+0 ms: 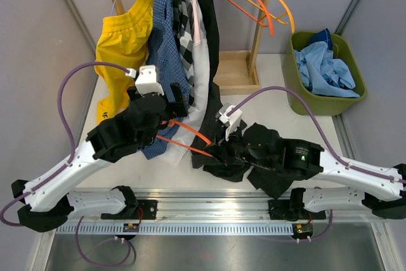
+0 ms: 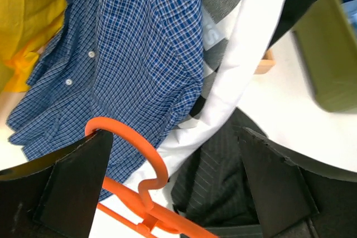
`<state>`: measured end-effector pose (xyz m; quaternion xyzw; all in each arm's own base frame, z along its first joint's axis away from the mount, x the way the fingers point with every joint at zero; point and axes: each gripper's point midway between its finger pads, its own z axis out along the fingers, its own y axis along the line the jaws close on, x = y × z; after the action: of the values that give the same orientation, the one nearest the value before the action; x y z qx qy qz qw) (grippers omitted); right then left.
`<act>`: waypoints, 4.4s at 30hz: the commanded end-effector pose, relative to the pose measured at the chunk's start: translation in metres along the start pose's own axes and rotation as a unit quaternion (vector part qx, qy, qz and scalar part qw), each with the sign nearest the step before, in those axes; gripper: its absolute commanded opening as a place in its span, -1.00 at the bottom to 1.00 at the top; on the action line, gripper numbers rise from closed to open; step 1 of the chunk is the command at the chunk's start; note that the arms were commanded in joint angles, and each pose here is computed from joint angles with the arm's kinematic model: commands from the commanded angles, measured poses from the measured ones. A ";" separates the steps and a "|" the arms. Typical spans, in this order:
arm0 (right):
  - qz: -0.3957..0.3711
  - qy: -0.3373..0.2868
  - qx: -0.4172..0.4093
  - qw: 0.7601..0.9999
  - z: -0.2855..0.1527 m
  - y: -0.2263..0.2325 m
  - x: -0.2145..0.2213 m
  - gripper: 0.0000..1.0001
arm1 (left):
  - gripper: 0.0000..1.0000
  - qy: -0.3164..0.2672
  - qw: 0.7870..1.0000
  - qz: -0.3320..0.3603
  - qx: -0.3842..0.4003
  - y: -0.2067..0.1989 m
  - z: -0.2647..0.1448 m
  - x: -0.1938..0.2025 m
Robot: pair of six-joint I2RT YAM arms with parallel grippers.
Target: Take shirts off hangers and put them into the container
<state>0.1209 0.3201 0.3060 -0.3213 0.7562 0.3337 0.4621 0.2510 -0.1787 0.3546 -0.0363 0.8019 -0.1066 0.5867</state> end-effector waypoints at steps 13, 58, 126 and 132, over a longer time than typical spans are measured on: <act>0.011 -0.027 -0.005 1.000 -0.073 -0.018 -0.007 -1.00 | 0.98 -0.294 0.884 -0.222 0.287 0.054 -0.161 -0.125; -0.040 -0.214 0.280 0.935 -0.132 -0.117 -0.133 -1.00 | 0.98 -0.144 0.927 -0.182 0.294 0.010 -0.098 -0.020; 0.098 -0.251 0.529 0.805 -0.071 -0.377 -0.242 -1.00 | 0.98 -0.153 0.925 -0.202 0.283 0.031 -0.105 -0.013; 0.106 -0.263 0.540 0.792 -0.075 -0.380 -0.242 -1.00 | 0.98 -0.153 0.925 -0.201 0.282 0.032 -0.106 -0.015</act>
<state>0.4743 0.1291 0.4535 0.0672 0.7324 0.0397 0.6764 0.1563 -0.1319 0.3829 -0.0382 0.6234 -0.4313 0.6511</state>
